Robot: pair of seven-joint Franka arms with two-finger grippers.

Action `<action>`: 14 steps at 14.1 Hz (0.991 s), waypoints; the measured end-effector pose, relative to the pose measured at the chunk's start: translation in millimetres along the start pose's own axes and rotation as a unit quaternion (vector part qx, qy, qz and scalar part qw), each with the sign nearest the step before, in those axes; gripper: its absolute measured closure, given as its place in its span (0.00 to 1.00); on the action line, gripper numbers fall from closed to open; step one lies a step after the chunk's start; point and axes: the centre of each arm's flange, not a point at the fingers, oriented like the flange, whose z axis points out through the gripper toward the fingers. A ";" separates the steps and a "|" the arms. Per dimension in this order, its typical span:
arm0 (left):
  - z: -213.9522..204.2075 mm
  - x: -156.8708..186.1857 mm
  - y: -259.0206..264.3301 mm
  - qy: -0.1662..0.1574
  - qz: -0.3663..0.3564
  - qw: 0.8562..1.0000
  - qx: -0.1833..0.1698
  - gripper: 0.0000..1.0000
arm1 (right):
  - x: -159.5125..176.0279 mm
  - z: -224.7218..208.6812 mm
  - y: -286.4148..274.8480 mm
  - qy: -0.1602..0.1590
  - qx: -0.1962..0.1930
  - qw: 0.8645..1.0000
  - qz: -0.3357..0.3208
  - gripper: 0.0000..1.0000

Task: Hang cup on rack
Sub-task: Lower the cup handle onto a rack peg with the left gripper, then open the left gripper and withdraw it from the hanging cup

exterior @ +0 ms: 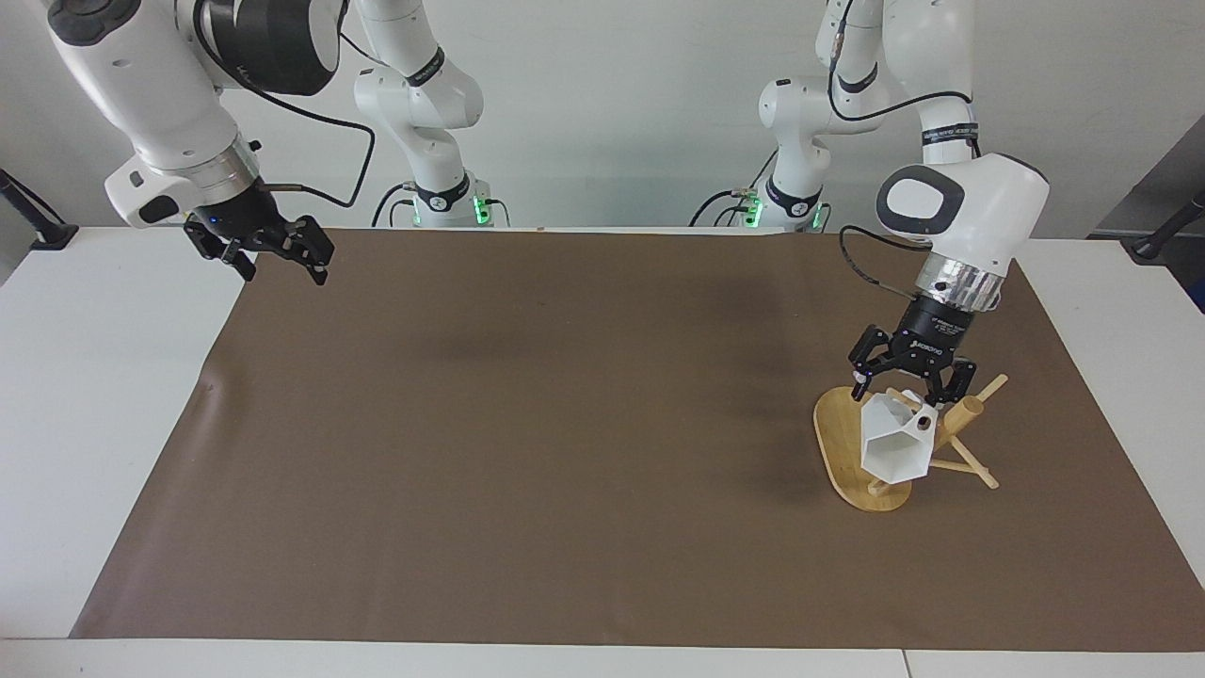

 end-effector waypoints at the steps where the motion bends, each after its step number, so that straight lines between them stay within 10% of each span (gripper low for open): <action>1: -3.1 -1.7 4.1 0.014 0.015 1.000 0.001 0.00 | 0.0 0.0 0.0 0.000 0.000 1.000 0.000 0.00; 8: -40.1 -28.8 3.8 0.099 0.159 0.982 -0.020 0.00 | 0.0 0.6 0.7 -0.001 0.000 1.000 0.001 0.00; 14: -93.4 -35.0 5.8 0.137 0.361 0.922 0.032 0.00 | 0.0 0.7 1.5 -0.001 0.000 1.000 0.001 0.00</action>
